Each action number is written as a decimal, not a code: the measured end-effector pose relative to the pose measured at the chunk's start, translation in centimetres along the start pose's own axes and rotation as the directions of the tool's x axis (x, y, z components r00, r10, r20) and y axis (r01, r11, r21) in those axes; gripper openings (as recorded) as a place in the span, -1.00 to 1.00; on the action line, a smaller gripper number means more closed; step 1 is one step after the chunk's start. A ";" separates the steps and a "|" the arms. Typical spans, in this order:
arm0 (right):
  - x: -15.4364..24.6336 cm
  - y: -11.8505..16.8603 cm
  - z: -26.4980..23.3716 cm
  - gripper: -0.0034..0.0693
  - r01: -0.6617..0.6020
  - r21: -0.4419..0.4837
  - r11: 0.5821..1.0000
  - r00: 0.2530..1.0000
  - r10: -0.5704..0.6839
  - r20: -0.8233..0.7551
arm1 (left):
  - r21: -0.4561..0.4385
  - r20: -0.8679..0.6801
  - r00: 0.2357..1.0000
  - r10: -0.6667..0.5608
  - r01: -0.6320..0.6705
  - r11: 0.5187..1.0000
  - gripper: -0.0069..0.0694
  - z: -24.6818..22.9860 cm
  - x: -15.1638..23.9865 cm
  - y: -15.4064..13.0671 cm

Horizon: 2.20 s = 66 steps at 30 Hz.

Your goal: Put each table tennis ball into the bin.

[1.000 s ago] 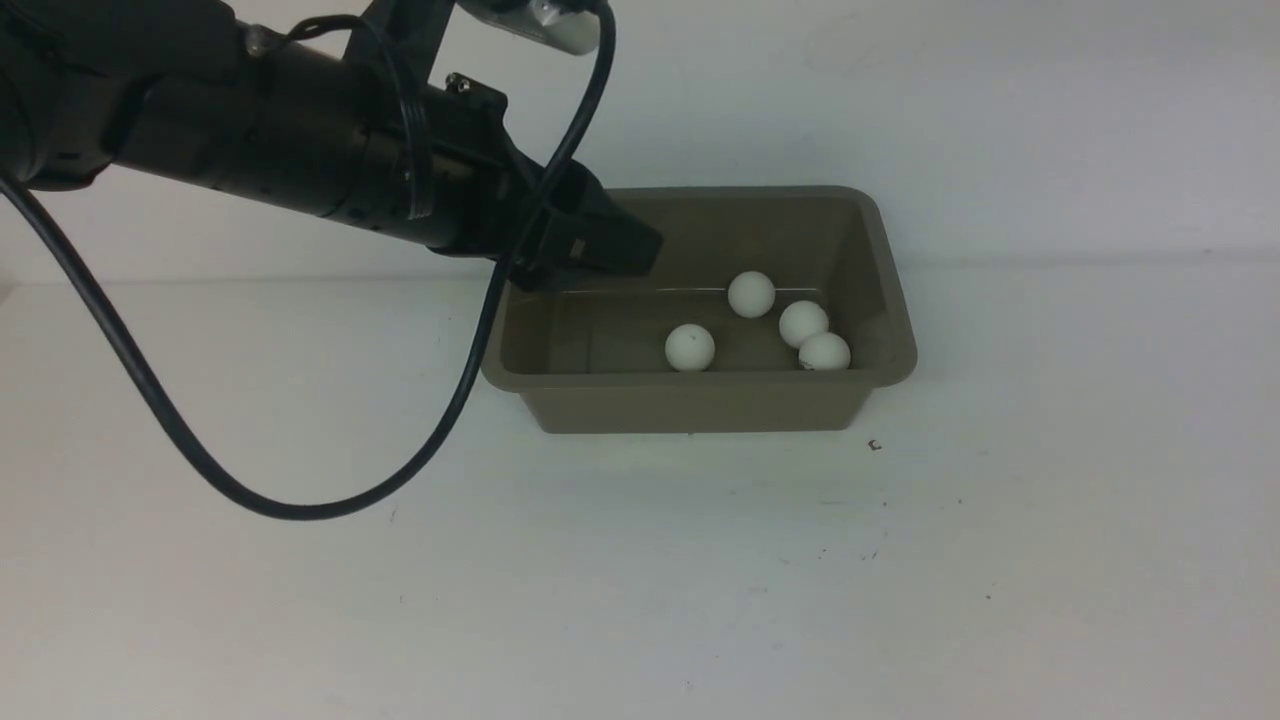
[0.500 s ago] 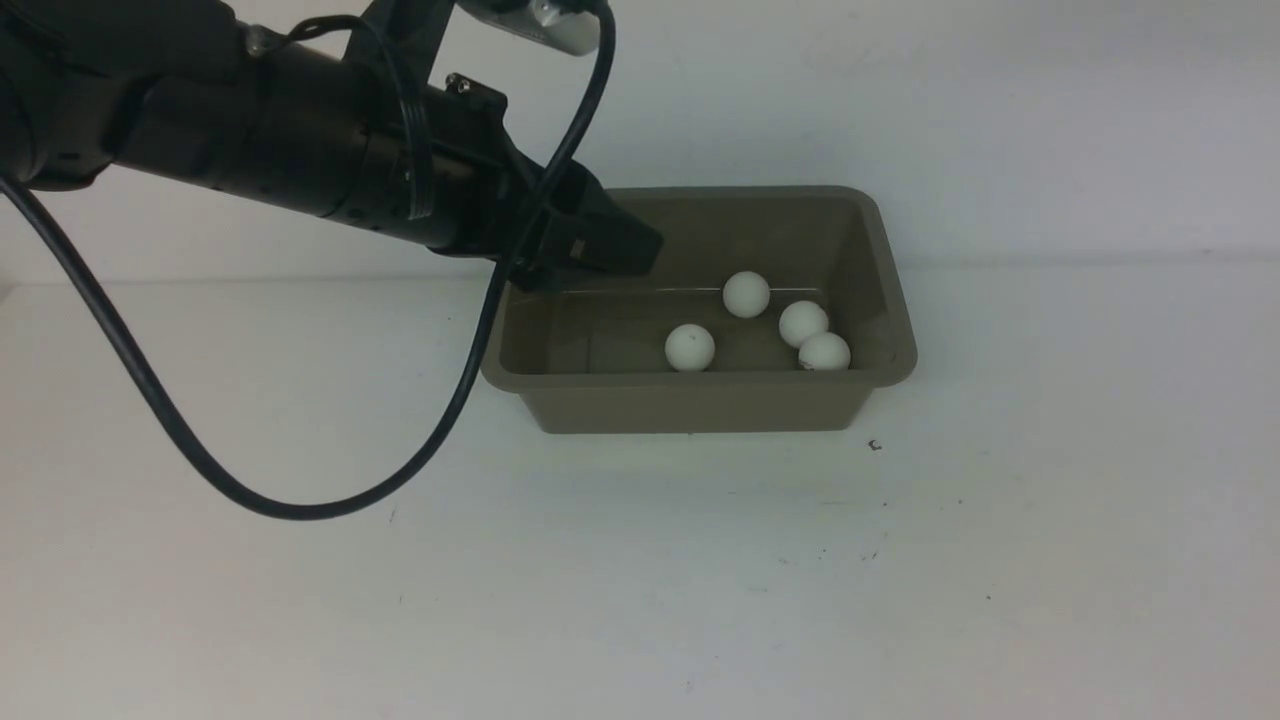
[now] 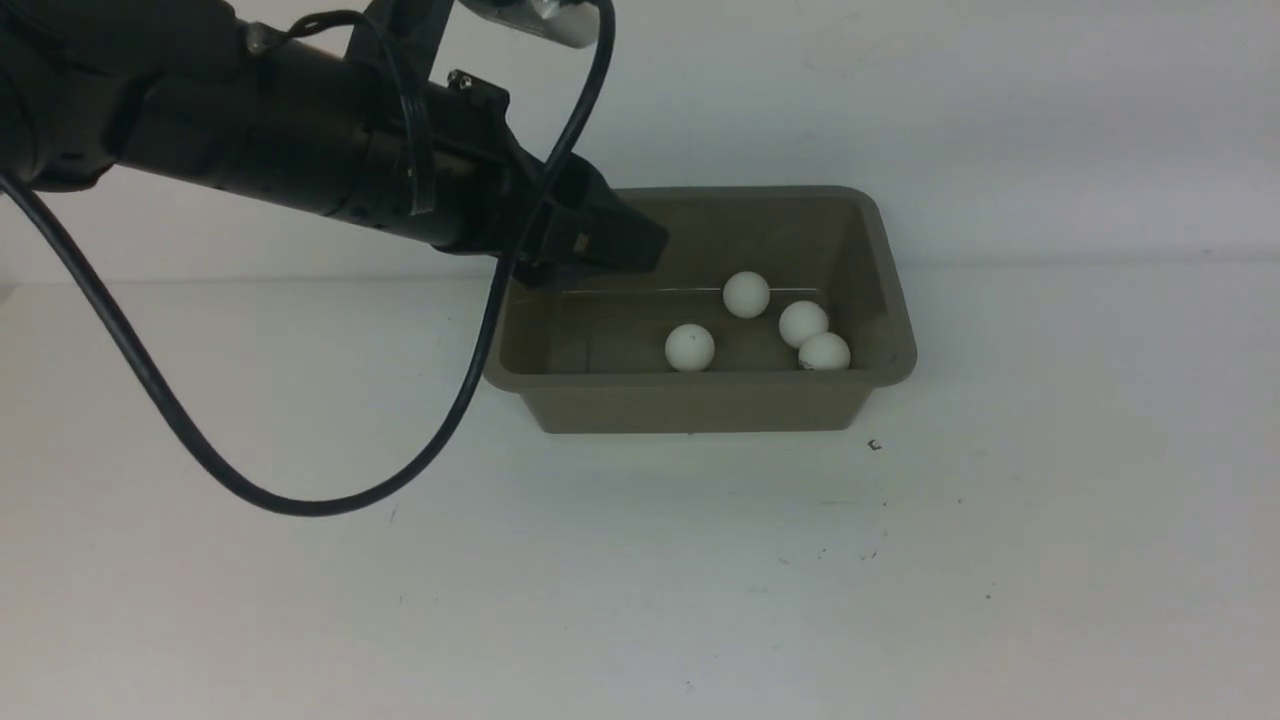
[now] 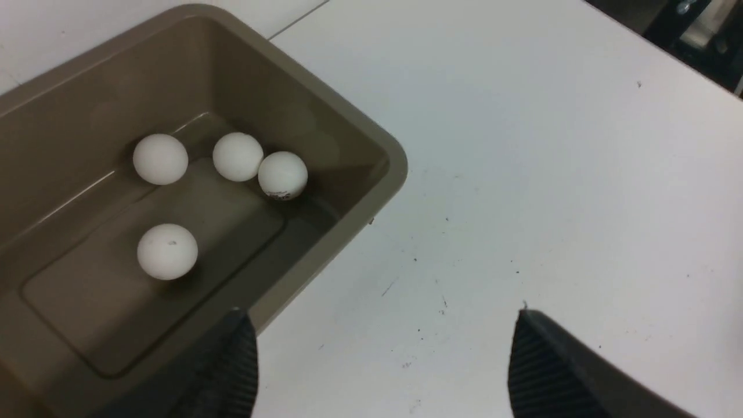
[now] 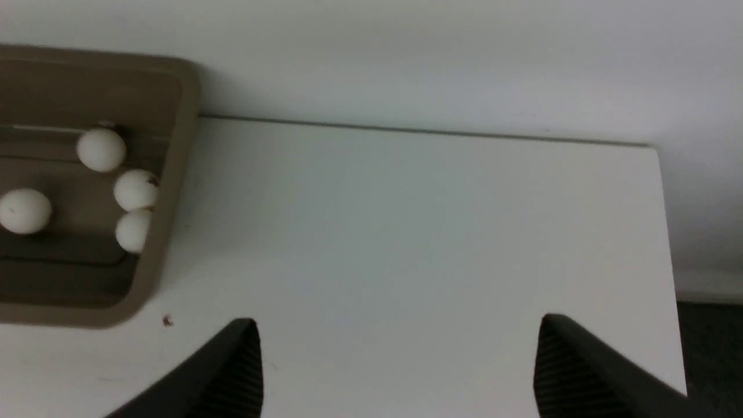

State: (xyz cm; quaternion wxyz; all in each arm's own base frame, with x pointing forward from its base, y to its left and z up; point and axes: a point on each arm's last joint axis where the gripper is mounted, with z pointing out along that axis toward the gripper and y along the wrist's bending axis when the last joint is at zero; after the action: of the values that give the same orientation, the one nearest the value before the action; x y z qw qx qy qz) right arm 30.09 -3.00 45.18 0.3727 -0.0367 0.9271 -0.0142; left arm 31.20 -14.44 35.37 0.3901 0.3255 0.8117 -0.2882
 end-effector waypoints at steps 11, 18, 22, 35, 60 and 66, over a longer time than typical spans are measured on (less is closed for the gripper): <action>4.2 -0.2 0.5 0.57 0.019 0.072 0.997 0.992 -0.010 -0.125 | 0.001 0.000 1.000 0.002 -0.002 1.000 0.54 0.0 0.0 0.0; 9.7 1.1 -4.3 0.28 0.025 0.104 0.994 1.000 -0.024 -0.015 | 0.009 0.000 1.000 -0.014 0.014 1.000 0.54 0.4 0.1 0.2; 12.1 2.6 -5.9 0.10 0.026 0.038 0.999 0.984 -0.032 0.173 | 0.012 0.003 1.000 -0.019 0.019 1.000 0.54 0.4 0.1 0.2; 18.4 4.6 1.1 -0.50 0.135 -0.037 0.990 0.964 -0.122 0.235 | 0.031 0.063 0.997 -0.032 0.030 0.999 0.54 0.4 -0.5 0.0; 19.6 4.7 2.1 -0.53 0.131 -0.045 0.990 0.972 -0.120 0.202 | 0.018 0.092 0.995 -0.048 0.047 0.999 0.54 0.4 -0.7 0.1; 20.0 4.8 2.2 -0.53 0.135 -0.066 0.989 0.979 -0.123 0.162 | 0.022 0.128 0.989 -0.080 0.077 0.997 0.54 0.3 -1.1 0.2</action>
State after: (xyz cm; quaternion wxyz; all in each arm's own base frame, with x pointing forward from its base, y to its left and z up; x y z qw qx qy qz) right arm 16.90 0.26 29.54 0.4415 -0.1123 0.8902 0.0003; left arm 31.98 -14.90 36.05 0.4271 0.2773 0.7946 -0.3306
